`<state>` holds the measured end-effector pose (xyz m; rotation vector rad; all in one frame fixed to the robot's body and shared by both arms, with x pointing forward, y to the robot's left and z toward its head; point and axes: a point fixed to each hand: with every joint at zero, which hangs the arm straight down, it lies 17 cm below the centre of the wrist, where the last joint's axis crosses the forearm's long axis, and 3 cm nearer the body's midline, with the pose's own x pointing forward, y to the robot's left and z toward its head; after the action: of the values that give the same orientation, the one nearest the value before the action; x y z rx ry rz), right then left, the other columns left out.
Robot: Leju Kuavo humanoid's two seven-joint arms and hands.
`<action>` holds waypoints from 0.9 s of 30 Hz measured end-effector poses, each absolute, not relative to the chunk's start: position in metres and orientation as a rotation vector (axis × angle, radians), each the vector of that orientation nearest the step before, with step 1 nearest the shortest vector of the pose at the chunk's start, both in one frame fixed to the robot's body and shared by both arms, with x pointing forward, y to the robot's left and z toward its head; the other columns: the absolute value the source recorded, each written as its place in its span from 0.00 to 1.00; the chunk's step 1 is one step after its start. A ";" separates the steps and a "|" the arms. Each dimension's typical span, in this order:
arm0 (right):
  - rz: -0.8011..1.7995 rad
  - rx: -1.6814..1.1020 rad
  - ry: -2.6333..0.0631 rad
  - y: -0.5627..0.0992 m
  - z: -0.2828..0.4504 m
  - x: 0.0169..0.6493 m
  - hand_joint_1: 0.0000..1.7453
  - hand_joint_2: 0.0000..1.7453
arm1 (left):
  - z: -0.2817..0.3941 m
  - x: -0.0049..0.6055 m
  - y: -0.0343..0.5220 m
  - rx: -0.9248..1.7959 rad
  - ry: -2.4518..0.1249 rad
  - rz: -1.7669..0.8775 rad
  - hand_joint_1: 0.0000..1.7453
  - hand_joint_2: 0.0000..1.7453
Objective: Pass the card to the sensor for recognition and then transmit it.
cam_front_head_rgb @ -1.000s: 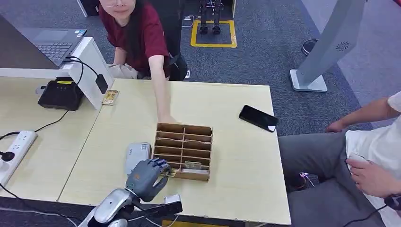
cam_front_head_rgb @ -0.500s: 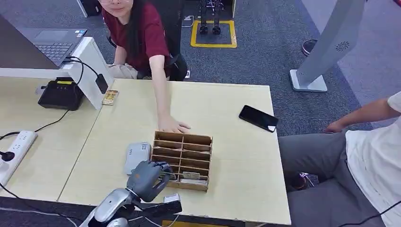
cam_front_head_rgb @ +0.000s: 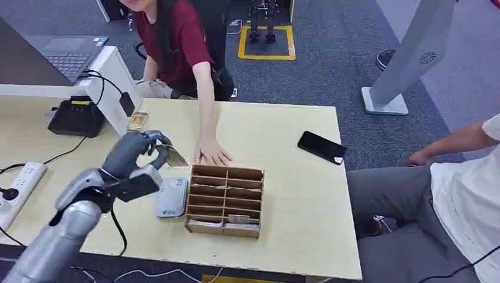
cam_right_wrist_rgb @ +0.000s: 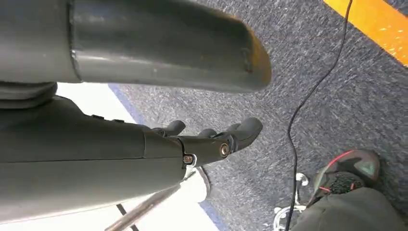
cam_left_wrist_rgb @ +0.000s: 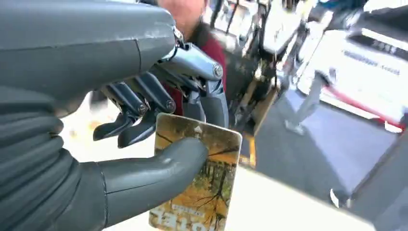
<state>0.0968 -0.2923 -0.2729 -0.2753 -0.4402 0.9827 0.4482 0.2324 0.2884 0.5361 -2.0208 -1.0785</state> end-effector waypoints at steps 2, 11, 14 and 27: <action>0.984 -0.271 -0.440 -0.292 -0.273 0.096 0.00 0.00 | 0.336 0.458 0.257 0.613 -2.070 -1.054 1.00 1.00; 0.997 -0.262 -0.434 -0.291 -0.274 0.095 0.00 0.00 | 0.504 0.475 0.327 0.900 -2.082 -1.035 1.00 1.00; 0.999 -0.264 -0.435 -0.292 -0.273 0.096 0.00 0.00 | 0.514 0.477 0.340 0.984 -2.069 -1.017 1.00 1.00; 1.028 -0.274 -0.441 -0.291 -0.272 0.105 0.00 0.00 | 0.357 0.543 0.453 1.474 -1.465 -0.975 1.00 1.00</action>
<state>0.1050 -0.2910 -0.2721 -0.2739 -0.4411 1.0277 0.5435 0.4527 0.3566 1.4741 -1.4652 -0.9751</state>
